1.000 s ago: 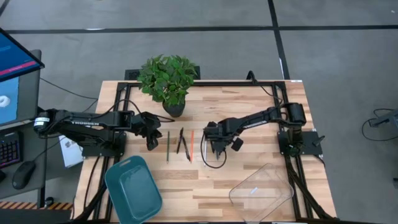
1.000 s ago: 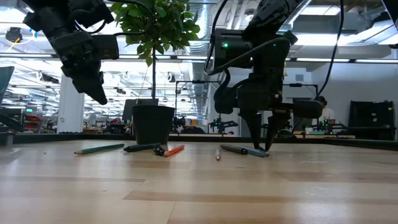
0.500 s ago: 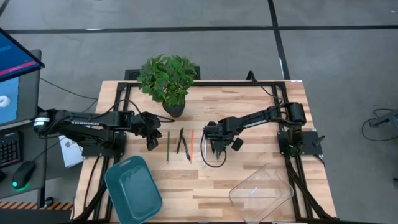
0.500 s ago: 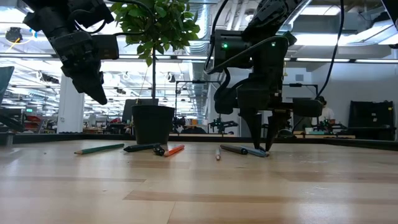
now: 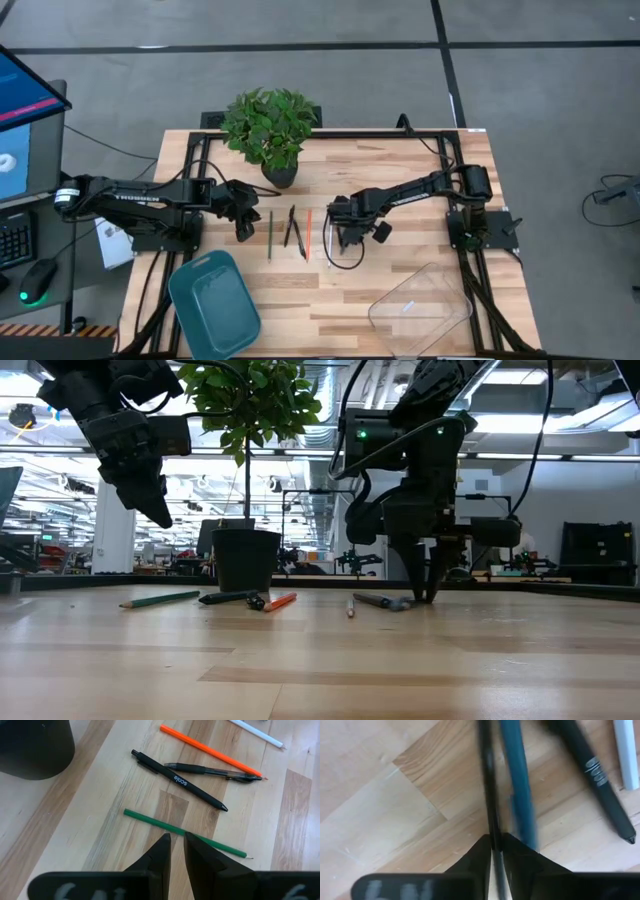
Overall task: Sort pens & pencils
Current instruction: Put the black pencil into the transparent bin
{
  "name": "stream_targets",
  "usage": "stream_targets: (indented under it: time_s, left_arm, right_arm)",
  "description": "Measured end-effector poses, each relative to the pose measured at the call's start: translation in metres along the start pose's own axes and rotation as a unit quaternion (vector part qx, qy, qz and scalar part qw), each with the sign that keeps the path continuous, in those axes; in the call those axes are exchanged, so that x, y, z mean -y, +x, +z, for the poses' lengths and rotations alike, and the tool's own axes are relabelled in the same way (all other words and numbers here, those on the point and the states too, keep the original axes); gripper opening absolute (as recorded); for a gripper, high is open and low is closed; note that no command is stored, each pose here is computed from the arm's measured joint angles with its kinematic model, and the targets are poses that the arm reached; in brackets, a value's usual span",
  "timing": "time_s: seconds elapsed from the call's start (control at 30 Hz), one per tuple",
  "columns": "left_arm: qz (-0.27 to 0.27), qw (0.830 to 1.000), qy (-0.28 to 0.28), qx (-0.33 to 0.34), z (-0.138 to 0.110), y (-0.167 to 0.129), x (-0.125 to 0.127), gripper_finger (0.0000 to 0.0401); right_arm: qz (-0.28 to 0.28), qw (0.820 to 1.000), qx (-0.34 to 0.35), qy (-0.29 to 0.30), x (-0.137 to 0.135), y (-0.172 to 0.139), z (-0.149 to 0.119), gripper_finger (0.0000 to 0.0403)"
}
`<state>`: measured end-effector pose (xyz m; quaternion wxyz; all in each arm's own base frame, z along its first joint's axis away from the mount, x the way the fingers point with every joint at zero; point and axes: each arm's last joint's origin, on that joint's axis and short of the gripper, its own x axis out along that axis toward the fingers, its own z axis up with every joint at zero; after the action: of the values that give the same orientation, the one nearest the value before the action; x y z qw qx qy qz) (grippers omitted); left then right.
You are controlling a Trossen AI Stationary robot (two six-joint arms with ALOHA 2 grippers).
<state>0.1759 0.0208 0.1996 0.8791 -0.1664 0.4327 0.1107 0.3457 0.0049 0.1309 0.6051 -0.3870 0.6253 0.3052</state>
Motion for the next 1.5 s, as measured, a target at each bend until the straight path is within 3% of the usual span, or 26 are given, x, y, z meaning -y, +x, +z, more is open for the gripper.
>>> stream_targets:
  time_s: [1.5]
  left_arm:
    - [0.001, 1.000, 0.001, 0.000, 0.0000, 0.0000, -0.0001, 0.0043]
  right_arm:
    - [0.003, 0.996, 0.007, 0.085, 0.0025, -0.0064, 0.0024, 0.0055]
